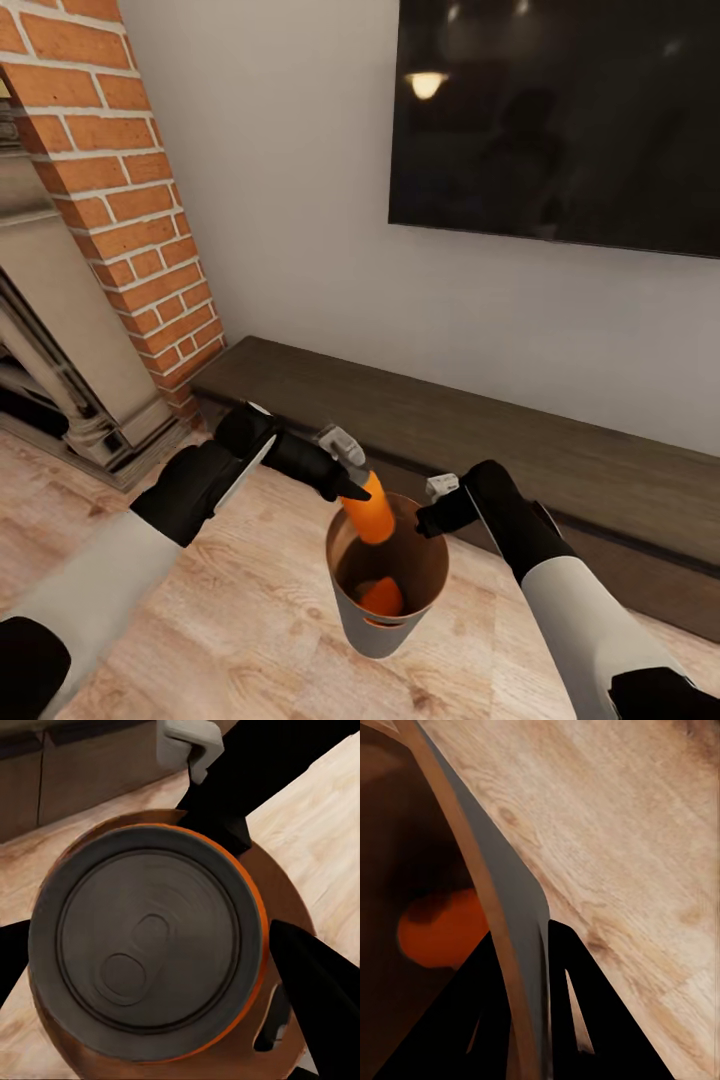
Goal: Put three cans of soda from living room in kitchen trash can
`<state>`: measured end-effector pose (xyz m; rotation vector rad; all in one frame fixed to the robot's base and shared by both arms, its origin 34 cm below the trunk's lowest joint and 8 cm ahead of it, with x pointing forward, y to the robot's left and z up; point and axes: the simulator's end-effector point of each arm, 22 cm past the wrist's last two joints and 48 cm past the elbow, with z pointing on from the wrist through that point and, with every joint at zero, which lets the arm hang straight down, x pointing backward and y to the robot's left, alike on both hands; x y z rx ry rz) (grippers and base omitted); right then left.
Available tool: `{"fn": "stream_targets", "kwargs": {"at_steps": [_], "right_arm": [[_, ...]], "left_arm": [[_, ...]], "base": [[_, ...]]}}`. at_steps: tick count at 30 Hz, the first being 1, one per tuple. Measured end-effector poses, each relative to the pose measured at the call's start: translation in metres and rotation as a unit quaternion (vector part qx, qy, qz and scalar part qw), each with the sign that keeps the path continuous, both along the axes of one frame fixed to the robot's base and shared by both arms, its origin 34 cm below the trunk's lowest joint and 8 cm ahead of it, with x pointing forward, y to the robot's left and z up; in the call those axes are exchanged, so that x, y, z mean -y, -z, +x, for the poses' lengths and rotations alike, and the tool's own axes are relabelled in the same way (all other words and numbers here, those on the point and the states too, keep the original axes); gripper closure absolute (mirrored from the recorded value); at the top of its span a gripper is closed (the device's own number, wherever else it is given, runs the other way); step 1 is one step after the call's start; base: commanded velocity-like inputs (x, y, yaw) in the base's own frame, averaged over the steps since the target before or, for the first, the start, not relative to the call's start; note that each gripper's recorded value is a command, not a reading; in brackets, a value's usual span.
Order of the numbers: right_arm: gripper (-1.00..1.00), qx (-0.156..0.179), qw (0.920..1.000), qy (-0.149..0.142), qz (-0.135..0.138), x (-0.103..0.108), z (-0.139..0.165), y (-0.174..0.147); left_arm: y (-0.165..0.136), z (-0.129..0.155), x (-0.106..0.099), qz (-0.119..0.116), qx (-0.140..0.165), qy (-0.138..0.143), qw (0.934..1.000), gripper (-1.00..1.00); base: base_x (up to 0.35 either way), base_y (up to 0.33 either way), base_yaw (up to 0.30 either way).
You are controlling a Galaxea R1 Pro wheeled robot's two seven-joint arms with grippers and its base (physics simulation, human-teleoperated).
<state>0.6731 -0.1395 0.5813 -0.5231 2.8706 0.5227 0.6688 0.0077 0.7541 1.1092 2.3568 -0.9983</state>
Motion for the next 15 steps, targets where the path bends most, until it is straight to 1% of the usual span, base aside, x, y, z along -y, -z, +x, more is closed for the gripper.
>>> {"fn": "stream_targets", "kwargs": {"at_steps": [3,4,6,8,12,14,15], "right_arm": [[1.0,0.002,1.0,0.001,0.003,-0.002,0.004,-0.004],[1.0,0.0,1.0,0.001,0.003,-0.002,0.005,-0.004],[1.0,0.001,1.0,0.001,0.0,0.0,0.01,-0.005],[1.0,0.001,1.0,0.001,-0.003,0.002,0.013,-0.007],[1.0,0.001,1.0,0.002,-0.002,0.002,0.015,-0.008],[1.0,0.001,1.0,0.002,-0.002,0.001,0.015,-0.009],[1.0,0.001,1.0,0.002,-0.002,0.001,0.015,-0.008]], "left_arm": [[0.006,-0.006,0.01,0.009,0.002,0.009,0.9999,1.0],[0.011,-0.011,0.019,0.019,0.005,0.02,0.9996,1.0],[0.016,-0.017,0.026,0.031,0.011,0.031,0.999,1.0],[0.018,-0.019,0.032,0.037,0.015,0.037,0.9985,1.0],[0.021,-0.019,0.035,0.047,0.022,0.04,0.9978,1.0],[0.028,-0.018,0.031,0.06,0.023,0.038,0.9972,1.0],[0.036,-0.015,0.027,0.072,0.023,0.034,0.9965,1.0]], "base": [[0.0,0.0,0.0],[0.0,0.0,0.0],[0.0,0.0,0.0],[0.0,0.0,0.0],[0.0,0.0,0.0],[0.0,0.0,0.0],[0.0,0.0,0.0]]}}
